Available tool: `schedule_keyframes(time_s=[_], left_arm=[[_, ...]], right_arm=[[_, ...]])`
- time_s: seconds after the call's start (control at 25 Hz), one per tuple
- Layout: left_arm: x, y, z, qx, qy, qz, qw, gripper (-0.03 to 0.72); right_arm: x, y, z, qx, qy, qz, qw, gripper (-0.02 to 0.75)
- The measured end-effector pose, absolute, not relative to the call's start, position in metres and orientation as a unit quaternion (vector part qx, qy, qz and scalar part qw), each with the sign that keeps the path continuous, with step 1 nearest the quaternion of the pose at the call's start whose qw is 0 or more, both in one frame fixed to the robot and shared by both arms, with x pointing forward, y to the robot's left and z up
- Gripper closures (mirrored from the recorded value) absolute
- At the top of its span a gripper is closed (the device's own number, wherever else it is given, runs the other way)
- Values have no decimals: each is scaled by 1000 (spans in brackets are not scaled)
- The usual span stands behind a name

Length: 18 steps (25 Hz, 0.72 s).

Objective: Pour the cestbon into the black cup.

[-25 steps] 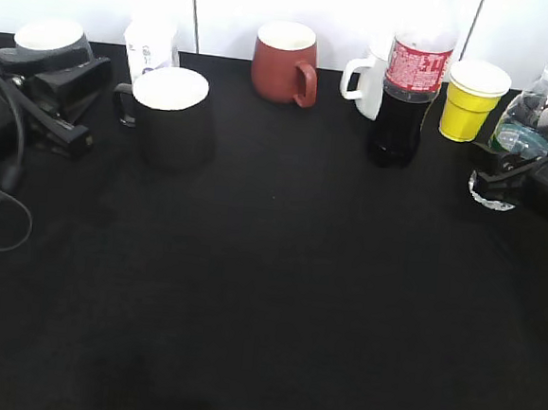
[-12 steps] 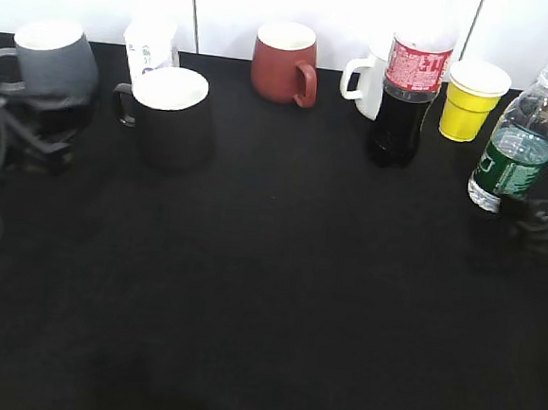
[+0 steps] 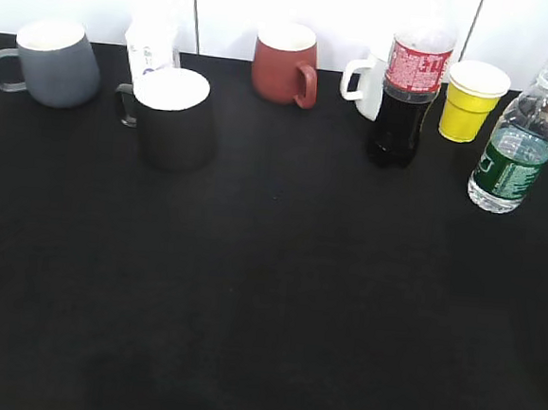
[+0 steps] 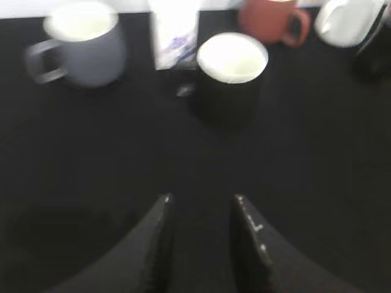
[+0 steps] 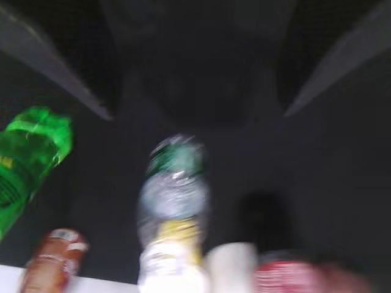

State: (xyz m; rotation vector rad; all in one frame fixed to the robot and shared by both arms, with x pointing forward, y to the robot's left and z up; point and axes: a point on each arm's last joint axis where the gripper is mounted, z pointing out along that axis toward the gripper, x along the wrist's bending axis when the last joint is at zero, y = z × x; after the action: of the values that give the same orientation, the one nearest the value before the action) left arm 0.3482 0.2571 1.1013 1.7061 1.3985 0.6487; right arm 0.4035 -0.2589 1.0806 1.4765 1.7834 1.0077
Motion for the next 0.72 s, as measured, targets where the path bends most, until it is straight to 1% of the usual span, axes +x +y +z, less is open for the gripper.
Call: schedule_keyframes(time_s=[0.08, 0.16, 0.2, 0.24, 0.32, 0.36, 0.44, 0.56, 0.72], left_arm=[[320, 273, 1106, 692, 528, 275, 409, 445], [295, 280, 1108, 706, 497, 266, 429, 445], [284, 283, 1104, 708, 492, 255, 437, 445], [275, 287, 1096, 714, 494, 246, 431, 445], [257, 296, 1081, 713, 494, 244, 433, 445], [251, 300, 1075, 708, 488, 251, 444, 445], [244, 304, 1066, 709, 476, 261, 449, 445], [244, 304, 1058, 721, 476, 257, 434, 445], [244, 304, 1058, 722, 475, 257, 433, 445]], right_arm=[[358, -267, 1101, 542, 660, 416, 313, 141], [309, -280, 1108, 529, 657, 435, 314, 142], [286, -286, 1105, 528, 661, 433, 311, 142], [263, -293, 1102, 525, 659, 438, 314, 142], [232, -302, 1089, 521, 653, 447, 320, 142], [226, -304, 1079, 521, 654, 446, 318, 142], [231, -302, 1056, 529, 664, 429, 309, 142], [234, -303, 1054, 532, 660, 428, 314, 142], [234, -303, 1055, 532, 658, 430, 315, 142]])
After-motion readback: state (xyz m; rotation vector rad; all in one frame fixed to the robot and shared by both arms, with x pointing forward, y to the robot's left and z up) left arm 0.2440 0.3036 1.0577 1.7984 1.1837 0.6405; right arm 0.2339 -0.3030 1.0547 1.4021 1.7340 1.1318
